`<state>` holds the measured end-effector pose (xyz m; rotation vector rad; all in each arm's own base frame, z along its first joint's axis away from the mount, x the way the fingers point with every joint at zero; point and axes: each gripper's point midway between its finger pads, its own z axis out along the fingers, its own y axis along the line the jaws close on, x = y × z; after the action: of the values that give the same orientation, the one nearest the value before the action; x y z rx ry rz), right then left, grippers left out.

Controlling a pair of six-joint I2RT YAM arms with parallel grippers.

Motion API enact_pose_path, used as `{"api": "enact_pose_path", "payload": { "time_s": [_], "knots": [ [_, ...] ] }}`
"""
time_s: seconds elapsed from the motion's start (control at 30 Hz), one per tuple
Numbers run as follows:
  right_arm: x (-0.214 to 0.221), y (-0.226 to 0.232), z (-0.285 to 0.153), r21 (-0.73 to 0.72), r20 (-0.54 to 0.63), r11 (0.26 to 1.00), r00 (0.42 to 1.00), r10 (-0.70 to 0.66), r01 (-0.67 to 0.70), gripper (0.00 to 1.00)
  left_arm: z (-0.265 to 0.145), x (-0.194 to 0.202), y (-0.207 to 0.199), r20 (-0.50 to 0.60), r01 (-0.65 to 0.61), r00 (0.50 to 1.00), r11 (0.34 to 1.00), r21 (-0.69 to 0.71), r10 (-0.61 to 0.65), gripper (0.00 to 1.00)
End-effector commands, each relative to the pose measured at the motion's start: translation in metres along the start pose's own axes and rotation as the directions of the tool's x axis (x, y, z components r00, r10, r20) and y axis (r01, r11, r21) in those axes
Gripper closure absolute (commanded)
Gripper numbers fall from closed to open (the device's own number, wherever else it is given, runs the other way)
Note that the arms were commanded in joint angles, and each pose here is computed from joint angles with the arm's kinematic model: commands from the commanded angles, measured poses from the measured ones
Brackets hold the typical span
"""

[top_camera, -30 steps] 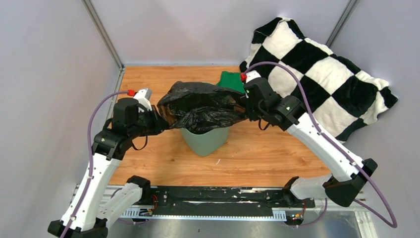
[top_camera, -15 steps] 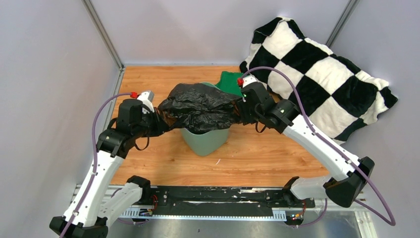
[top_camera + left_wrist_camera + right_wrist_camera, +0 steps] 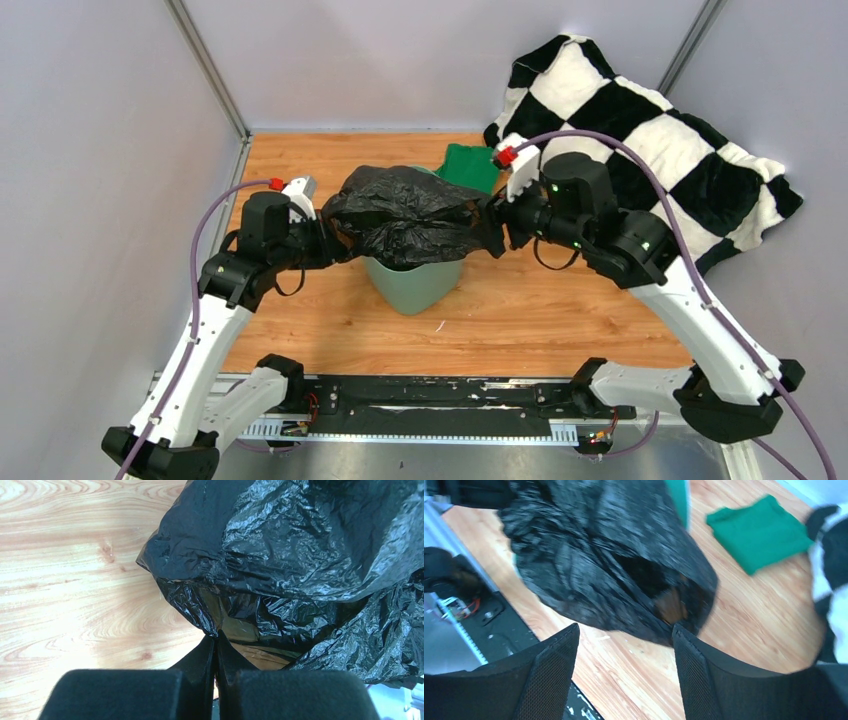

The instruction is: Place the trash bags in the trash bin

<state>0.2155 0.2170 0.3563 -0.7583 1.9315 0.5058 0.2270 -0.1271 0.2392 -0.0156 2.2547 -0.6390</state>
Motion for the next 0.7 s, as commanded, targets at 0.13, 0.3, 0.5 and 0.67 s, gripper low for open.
{"api": "enact_pose_path", "payload": {
  "time_s": [0.13,0.3,0.5,0.67],
  "knots": [
    [0.001,0.046,0.061,-0.22,-0.092,0.975,0.994,-0.067,0.045,0.29,-0.005,-0.007,-0.011,0.016,-0.023,1.0,0.999,0.041,0.022,0.96],
    [-0.002,0.049,0.079,-0.244,-0.098,0.97,0.995,-0.024,-0.001,0.25,-0.005,-0.006,-0.01,0.017,-0.025,1.0,0.999,0.041,0.024,0.96],
    [-0.006,0.064,0.089,-0.354,-0.087,0.934,0.996,0.003,-0.034,0.2,-0.005,-0.007,-0.011,0.018,-0.025,1.0,0.999,0.044,0.024,0.96],
    [0.0,0.075,0.087,-0.415,-0.115,0.907,0.993,0.02,-0.066,0.23,-0.005,-0.007,-0.011,0.018,-0.025,1.0,0.999,0.043,0.024,0.96]
  ]
}}
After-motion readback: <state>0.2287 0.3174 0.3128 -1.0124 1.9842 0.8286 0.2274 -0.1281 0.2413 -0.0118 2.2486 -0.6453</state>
